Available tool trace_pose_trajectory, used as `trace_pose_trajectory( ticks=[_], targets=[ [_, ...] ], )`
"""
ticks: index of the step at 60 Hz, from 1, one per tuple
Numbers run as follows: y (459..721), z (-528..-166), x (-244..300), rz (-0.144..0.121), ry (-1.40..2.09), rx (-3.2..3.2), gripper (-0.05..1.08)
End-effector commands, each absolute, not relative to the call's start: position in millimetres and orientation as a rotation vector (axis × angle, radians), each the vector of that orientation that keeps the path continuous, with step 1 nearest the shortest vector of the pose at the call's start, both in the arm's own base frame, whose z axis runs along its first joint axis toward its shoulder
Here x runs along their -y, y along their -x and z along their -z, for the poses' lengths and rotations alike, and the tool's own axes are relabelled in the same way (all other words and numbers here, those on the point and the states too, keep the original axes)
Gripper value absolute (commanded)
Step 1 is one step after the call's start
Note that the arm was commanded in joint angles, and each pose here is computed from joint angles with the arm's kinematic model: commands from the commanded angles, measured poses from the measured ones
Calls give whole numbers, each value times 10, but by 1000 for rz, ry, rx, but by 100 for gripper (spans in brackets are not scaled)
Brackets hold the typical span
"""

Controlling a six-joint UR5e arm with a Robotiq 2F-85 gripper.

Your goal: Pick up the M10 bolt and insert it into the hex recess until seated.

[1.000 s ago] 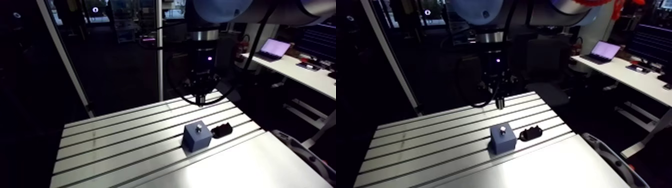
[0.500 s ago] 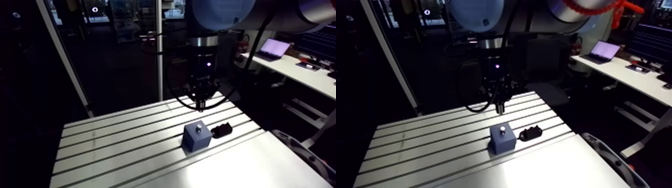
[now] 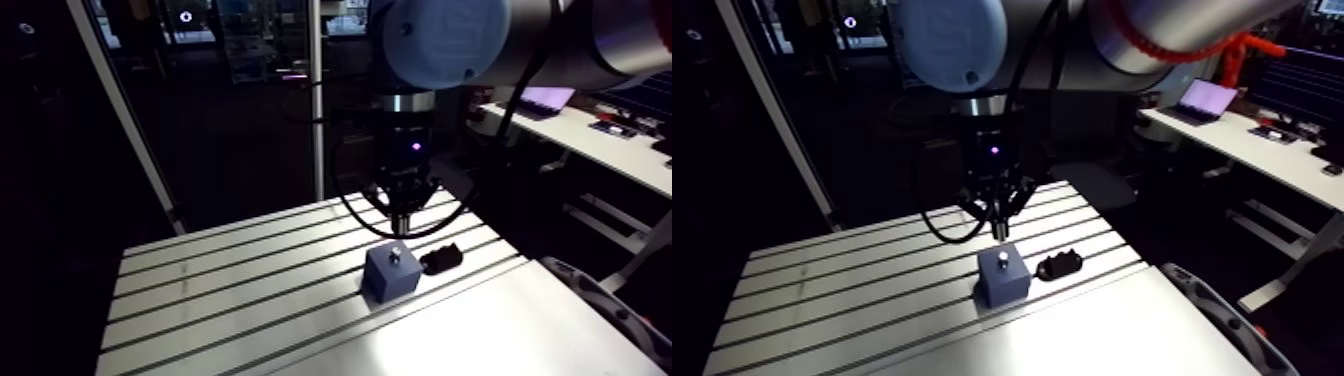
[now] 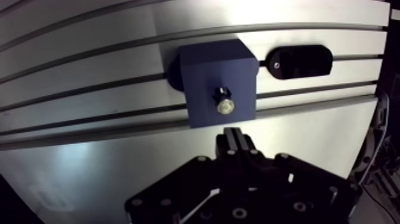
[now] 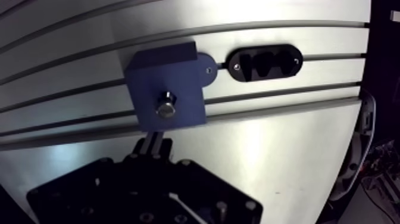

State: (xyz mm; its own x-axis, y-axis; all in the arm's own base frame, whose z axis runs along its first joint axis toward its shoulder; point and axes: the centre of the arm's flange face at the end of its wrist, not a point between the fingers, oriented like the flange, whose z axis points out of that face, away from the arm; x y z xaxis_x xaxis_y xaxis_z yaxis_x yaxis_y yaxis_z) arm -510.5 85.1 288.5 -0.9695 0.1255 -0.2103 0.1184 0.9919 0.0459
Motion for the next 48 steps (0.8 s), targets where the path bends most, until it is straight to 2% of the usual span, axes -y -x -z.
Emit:
trace_pose_trajectory(
  ticks=[1, 35, 48],
  targets=[
    [5084, -2807, -875, -47, -178, -2920, 108],
    [5041, -2619, -963, -46, -195, -2929, 108],
    [5038, -2567, -967, -36, -196, -2920, 108]
  ],
)
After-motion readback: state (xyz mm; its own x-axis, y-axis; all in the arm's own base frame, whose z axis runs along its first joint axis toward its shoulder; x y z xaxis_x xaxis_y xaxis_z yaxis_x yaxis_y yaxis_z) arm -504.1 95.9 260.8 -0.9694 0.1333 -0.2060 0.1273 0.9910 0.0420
